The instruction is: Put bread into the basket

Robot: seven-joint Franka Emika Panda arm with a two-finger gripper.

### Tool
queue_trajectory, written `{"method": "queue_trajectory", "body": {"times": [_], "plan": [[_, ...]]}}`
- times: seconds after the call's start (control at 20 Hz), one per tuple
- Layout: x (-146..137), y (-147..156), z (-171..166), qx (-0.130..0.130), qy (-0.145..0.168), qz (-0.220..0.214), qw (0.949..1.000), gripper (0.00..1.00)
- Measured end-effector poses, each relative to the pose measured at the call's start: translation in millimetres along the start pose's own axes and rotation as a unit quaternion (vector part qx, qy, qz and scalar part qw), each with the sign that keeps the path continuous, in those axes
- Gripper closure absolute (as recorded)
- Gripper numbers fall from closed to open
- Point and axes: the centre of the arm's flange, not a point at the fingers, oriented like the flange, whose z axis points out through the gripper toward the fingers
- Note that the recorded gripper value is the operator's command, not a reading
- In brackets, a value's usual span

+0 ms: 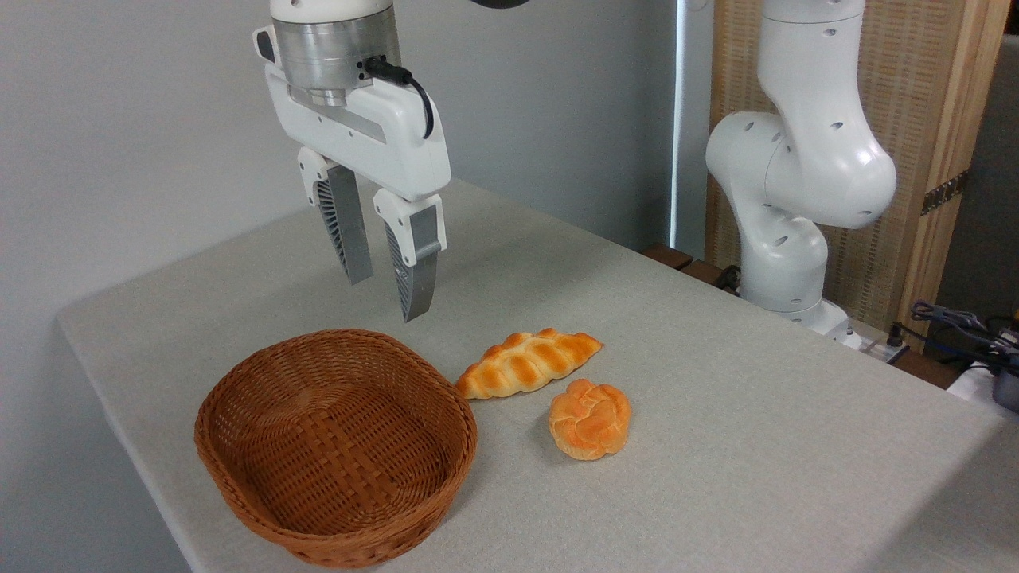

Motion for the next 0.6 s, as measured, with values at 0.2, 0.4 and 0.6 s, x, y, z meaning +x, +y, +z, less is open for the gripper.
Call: {"method": "queue_trajectory", "body": {"times": [0.2, 0.4, 0.6], "plan": [[-1.2, -1.5, 1.9, -0.001, -0.002, -0.002, 1.0, 0.0], [-2.4, -2.8, 3.6, -0.002, -0.003, -0.003, 1.0, 0.0], [-2.5, -2.8, 4.1, -0.002, -0.003, -0.003, 1.0, 0.0]]}}
